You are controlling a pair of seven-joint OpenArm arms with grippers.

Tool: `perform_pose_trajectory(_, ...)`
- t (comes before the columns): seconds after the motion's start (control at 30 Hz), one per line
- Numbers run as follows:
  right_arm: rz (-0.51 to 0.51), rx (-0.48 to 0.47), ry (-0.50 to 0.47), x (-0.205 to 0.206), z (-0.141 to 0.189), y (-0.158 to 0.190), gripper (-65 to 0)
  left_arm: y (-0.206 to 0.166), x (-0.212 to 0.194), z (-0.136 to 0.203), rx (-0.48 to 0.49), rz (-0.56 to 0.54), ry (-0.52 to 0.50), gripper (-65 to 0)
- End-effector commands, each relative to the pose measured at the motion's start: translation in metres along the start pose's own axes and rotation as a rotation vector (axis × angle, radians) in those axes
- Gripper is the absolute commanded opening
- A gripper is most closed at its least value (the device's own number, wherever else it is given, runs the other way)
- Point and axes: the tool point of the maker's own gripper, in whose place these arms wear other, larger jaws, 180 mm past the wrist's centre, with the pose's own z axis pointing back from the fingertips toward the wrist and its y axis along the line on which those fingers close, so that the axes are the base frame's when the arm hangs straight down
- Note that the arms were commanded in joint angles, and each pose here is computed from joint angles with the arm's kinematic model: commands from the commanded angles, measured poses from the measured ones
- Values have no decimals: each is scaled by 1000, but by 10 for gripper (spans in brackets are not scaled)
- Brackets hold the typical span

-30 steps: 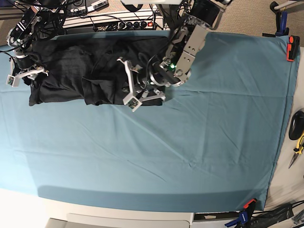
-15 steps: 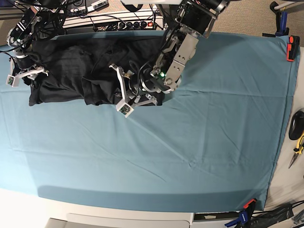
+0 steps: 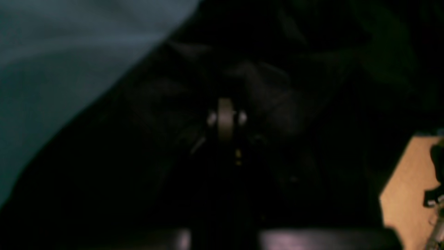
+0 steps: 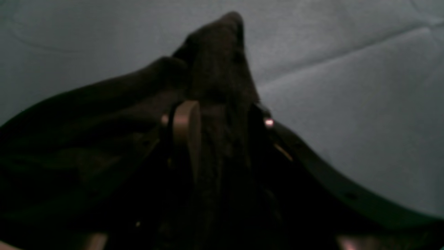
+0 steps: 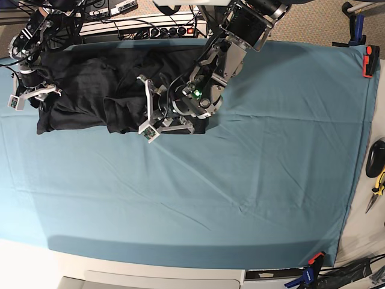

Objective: Fold the T-shirt properly
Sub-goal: 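Press and smooth the folded hem end with the left gripper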

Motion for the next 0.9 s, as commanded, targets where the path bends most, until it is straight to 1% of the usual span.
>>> perform_pose_trajectory(0.0,14,-1,-60,20,2,-4,-416,-9,17,2,-21,-4,-39,-650)
perform_pose_trajectory(0.13,14,-1,-60,20,2,-4,-416,-10,2,1,-24,-1,41,-650)
perform_pose_trajectory(0.23,14,-1,-60,20,2,-4,-416,-18,3,2,-67,23,34,-650)
perform_pose_trajectory(0.33,14,-1,-60,20,2,-4,-416,-37,10,4,-173,38,-2,-650)
perform_pose_trajectory(0.43,14,-1,-61,21,2,-4,-416,-60,20,10,-311,10,-56,-650)
perform_pose_trajectory(0.5,14,-1,-61,21,2,-4,-416,-73,28,16,-391,13,-94,-650)
perform_pose_trajectory(0.6,14,-1,-61,21,2,-4,-416,-88,34,23,-479,1,-136,-650)
perform_pose_trajectory(0.77,13,-1,-61,20,1,-3,-416,-90,34,25,-492,-28,-144,-650)
perform_pose_trajectory(0.87,14,-1,-59,20,1,-4,-416,-83,25,20,-446,-67,-99,-650)
